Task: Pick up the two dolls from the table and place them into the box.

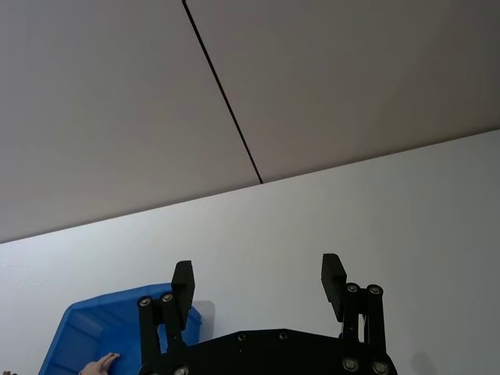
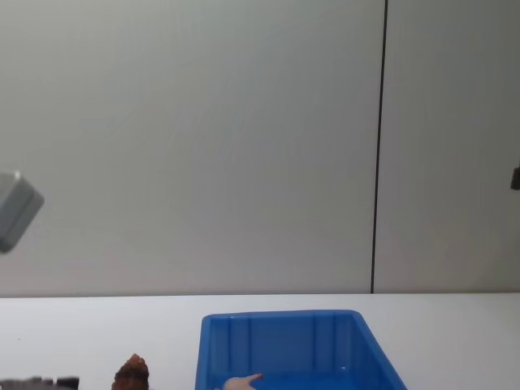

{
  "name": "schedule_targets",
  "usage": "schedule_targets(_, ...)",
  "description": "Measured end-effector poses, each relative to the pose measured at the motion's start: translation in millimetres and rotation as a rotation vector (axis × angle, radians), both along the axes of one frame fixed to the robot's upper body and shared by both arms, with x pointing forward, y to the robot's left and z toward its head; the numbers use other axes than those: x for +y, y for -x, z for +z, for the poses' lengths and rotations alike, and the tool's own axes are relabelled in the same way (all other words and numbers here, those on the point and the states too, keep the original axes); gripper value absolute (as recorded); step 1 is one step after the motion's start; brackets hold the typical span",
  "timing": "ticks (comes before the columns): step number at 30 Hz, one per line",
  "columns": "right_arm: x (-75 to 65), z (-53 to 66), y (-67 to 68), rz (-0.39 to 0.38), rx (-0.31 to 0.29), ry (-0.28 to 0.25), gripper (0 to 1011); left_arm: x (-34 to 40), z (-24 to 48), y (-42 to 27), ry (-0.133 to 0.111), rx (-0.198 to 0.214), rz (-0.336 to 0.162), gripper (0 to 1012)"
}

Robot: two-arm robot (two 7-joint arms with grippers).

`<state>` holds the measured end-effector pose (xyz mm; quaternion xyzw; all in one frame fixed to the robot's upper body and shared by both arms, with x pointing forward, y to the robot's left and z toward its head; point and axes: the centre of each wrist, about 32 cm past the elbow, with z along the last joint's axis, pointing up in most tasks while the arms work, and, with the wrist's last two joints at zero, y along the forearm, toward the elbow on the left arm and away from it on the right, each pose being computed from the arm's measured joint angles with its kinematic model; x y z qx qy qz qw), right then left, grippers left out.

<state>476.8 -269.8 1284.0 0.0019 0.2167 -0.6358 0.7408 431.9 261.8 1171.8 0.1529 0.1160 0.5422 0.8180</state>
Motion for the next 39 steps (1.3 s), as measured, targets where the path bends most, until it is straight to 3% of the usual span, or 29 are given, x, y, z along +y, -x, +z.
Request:
schedule_targets(5,-0.7,0.1,0.4,-0.003,-0.001,0.000,1001,4.3,-9.9,-8.1,0.016,0.035,-0.002,1005)
schedule_targets(15,-1.3,0.2,0.8,-0.005,-0.002,0.000,1001,10.0,-24.2,-25.6,0.036,0.065,-0.002,1005)
schedule_targets(24,-1.7,0.3,1.0,-0.007,-0.003,0.000,1001,11.0,-32.0,-39.9,0.037,0.077,0.009,1005)
schedule_targets(29,-1.8,0.2,1.1,-0.007,-0.003,0.000,1001,10.5,-34.3,-44.5,0.036,0.080,0.014,1000)
schedule_targets(34,-1.8,0.2,1.1,-0.007,-0.003,0.000,1001,10.1,-35.8,-47.6,0.035,0.082,0.017,910)
schedule_targets(39,-1.8,0.2,1.1,-0.007,-0.003,0.000,1001,9.9,-37.1,-50.0,0.034,0.083,0.020,754)
